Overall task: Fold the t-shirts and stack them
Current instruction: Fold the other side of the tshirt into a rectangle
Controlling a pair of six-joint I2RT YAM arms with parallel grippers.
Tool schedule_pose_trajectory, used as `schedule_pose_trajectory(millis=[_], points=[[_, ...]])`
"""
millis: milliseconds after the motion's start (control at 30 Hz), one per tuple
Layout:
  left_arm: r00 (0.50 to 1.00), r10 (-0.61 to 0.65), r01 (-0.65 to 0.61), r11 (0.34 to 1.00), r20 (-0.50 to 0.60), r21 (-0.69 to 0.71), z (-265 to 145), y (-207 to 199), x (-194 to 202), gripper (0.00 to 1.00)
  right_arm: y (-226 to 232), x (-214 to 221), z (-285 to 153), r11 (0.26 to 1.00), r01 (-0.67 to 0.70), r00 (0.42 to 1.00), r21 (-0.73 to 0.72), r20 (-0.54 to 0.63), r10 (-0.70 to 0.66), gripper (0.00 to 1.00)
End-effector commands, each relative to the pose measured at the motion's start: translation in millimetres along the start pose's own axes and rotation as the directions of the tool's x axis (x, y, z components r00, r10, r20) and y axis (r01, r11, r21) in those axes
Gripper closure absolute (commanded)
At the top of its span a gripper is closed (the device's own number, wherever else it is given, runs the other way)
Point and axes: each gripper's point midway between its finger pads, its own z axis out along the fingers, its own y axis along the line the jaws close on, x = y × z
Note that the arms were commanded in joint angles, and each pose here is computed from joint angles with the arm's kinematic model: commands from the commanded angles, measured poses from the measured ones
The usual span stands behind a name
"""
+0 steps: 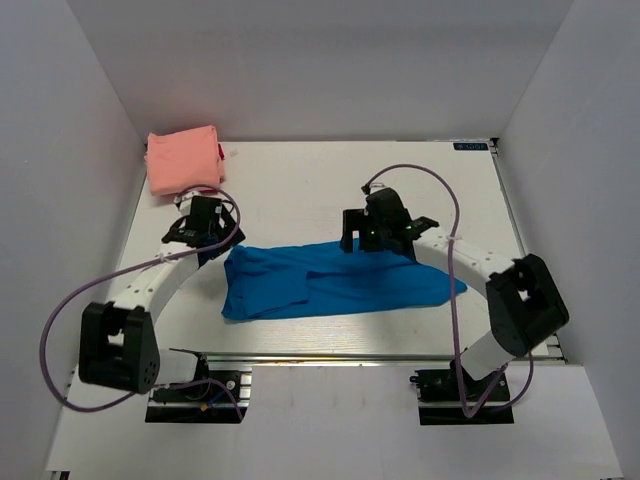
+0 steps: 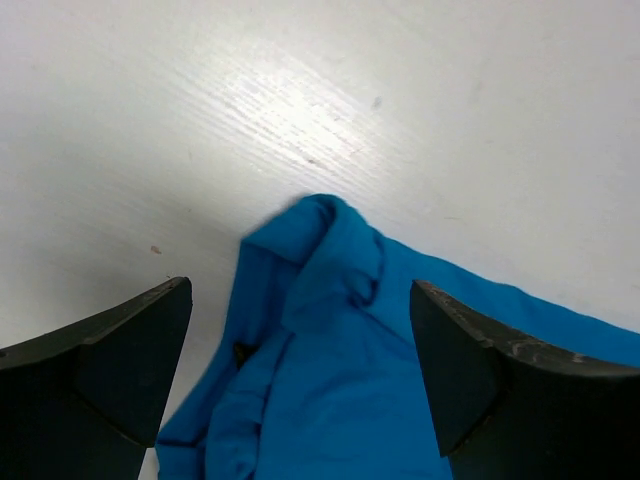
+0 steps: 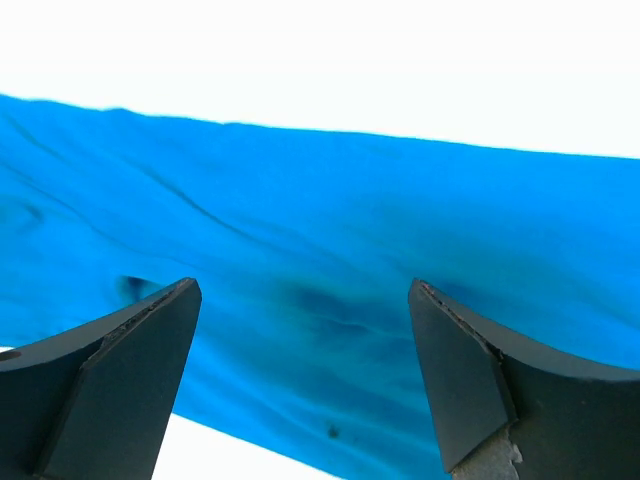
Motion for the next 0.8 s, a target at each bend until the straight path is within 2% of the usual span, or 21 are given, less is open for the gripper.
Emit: schedule_pose_trajectory(millis=[0,33,100,133,300,333,500,633,767], points=[[0.999,0.018,-0.022,0.995,0.045,0.092,-35.3,-16.4,-20.3,0.0,-7.9,-36.7,-35.8,0.997,-0.033,0.993,0.069,0.115,0.025,0.1],[0.997,0.035,-0.046,0.988,0.071,0.146,-38.5,-26.8,-27.3,0.0,-17.2,-33.5,-37.5,0.994,-0.06,0.992,0.089,0.115,0.05,0.1],[0.996,0.086,-0.093,0.949,0.034,0.3,-40.3,-52.7,-12.4,0.0,-27.5,-35.0,-48.2,0.99,-0.083,0.987,0.113,0.149,0.066,0.1],[0.995,0.091,-0.102,0.91,0.047,0.402,-45.5,-72.5,-14.2,0.0,-40.9,-33.3,-49.1,0.985,-0.102,0.985,0.14,0.152,0.08,0.1],[0.978,0.206,-0.159,0.826,-0.027,0.541,-29.3,-107.3,21.9,0.0,-92.1,-24.3,-48.4,0.959,-0.159,0.981,0.233,0.144,0.128,0.1],[0.969,0.237,-0.162,0.814,-0.065,0.558,-20.4,-114.3,37.4,0.0,-89.5,-20.3,-44.7,0.964,-0.153,0.984,0.219,0.127,0.128,0.1],[0.932,0.309,-0.168,0.829,-0.187,0.534,6.4,-107.7,81.6,0.0,-128.8,-1.2,-26.3,0.945,-0.198,0.98,0.26,0.073,0.185,0.1],[0.918,0.31,-0.168,0.87,-0.248,0.463,24.6,-84.9,100.8,0.0,-155.3,14.0,-19.1,0.919,-0.262,0.964,0.294,0.038,0.263,0.1],[0.909,0.303,-0.171,0.897,-0.287,0.407,33.9,-70.1,107.6,0.0,-185.1,24.9,-28.9,0.869,-0.341,0.937,0.359,0.056,0.345,0.1]])
